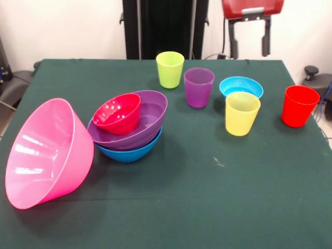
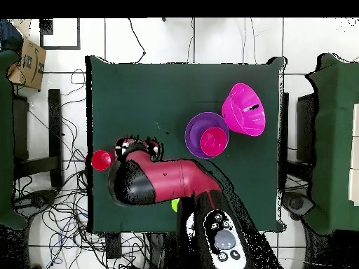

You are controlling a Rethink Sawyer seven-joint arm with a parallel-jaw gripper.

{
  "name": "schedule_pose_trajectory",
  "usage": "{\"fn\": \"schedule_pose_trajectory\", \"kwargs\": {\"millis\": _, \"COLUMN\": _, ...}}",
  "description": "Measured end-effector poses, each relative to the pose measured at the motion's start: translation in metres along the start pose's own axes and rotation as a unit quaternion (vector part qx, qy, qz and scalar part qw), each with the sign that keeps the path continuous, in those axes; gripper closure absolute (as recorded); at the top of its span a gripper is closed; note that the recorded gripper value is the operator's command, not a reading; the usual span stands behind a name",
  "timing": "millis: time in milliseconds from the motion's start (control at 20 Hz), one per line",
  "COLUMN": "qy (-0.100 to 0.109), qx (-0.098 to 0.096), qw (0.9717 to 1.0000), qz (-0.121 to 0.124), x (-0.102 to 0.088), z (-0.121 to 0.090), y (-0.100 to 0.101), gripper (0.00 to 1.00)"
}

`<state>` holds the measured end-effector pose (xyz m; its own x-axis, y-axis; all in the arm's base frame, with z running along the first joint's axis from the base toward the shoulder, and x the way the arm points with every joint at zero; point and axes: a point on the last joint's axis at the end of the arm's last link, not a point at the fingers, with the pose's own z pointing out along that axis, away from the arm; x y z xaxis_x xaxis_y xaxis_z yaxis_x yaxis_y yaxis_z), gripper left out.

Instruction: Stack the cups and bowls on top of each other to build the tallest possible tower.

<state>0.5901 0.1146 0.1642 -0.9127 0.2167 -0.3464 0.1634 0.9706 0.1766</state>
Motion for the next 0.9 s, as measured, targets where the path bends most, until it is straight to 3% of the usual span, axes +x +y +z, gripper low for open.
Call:
{"fn": "schedule_pose_trajectory", "kwargs": {"millis": 450, "qy": -0.006, "qx": 0.045, "qw": 0.9984, "qz": 0.032, "x": -0.012, "z": 0.011, "y": -0.049, "gripper": 0.00}}
{"fn": "schedule_pose_trajectory", "kwargs": {"millis": 900, "qy": -0.014, "qx": 0.070, "qw": 0.9964, "qz": 0.046, "x": -0.021, "z": 0.022, "y": -0.052, "gripper": 0.00}}
